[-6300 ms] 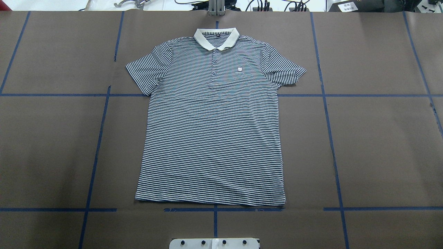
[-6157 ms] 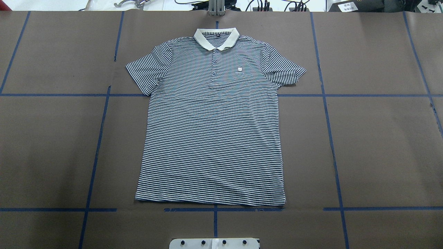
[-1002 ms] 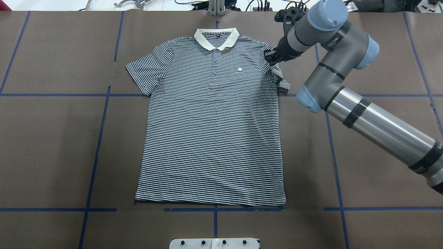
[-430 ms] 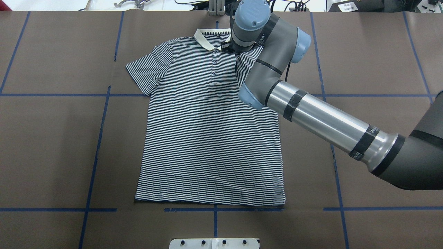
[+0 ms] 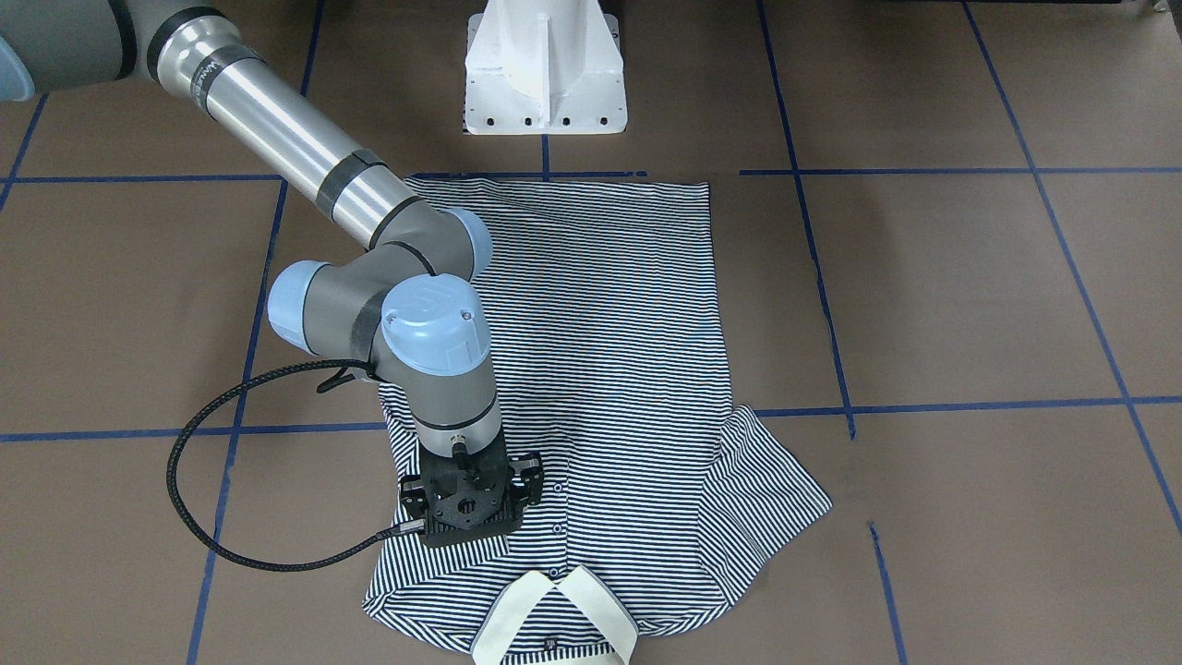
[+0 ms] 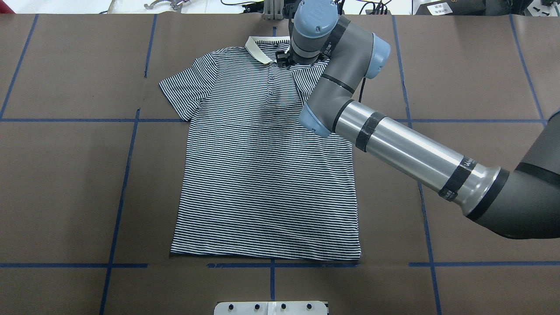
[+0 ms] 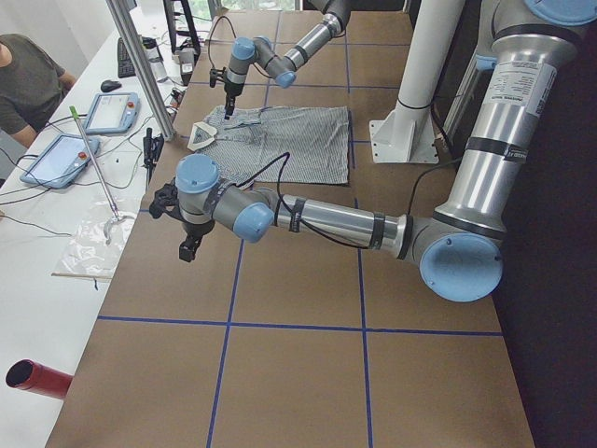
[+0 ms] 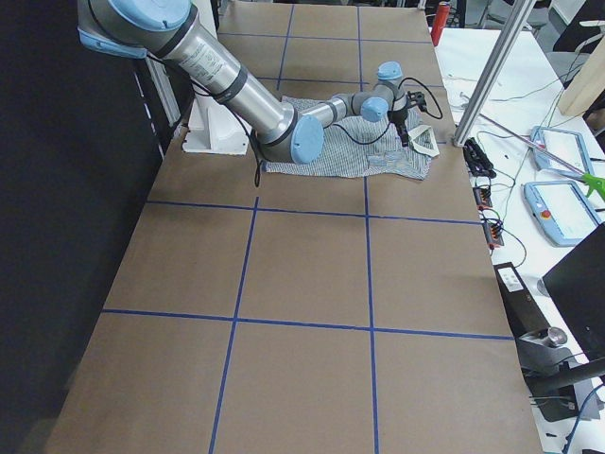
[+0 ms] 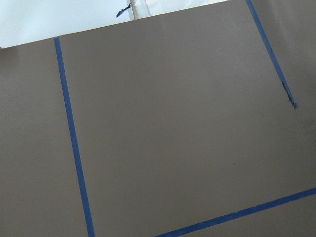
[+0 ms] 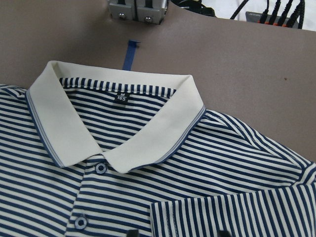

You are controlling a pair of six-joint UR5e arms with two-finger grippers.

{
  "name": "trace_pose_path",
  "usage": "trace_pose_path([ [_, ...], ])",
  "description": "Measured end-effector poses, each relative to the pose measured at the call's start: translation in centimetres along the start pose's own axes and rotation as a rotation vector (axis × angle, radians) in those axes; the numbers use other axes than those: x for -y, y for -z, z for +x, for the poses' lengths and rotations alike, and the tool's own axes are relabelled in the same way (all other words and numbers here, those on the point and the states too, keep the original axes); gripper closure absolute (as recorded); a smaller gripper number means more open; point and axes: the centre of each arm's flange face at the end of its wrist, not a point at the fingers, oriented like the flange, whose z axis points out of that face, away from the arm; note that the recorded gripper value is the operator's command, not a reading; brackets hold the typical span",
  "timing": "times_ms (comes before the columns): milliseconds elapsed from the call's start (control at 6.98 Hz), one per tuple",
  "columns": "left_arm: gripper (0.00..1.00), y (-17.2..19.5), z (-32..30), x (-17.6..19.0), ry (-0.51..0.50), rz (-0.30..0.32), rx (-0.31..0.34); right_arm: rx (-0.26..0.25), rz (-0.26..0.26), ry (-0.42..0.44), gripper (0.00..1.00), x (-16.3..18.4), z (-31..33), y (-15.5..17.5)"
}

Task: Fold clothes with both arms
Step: 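Fold the grasped sleeve inward over the shirt body with the right gripper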

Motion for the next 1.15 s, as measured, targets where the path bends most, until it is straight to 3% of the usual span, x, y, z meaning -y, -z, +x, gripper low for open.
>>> trace_pose_path([
  [143,0.0,-0.7,3.0,2.0,0.054,0.005,-0.007,0.028,-0.043,-0.01,0.0,0.1,0.6,1.8],
  [573,0.0,-6.4,14.4,4.6,0.248,0.032,-0.01,0.03,-0.216,-0.046,0.0,-3.0,5.8,9.3],
  [859,0.0,-13.5,21.1,3.2,0.364,0.161,0.0,0.106,-0.306,0.018,0.0,-3.1,12.2,10.9],
  [1145,0.01,-21.9,28.5,2.7,0.462,0.266,0.023,0.121,-0.329,0.02,0.0,-3.7,15.0,10.5],
])
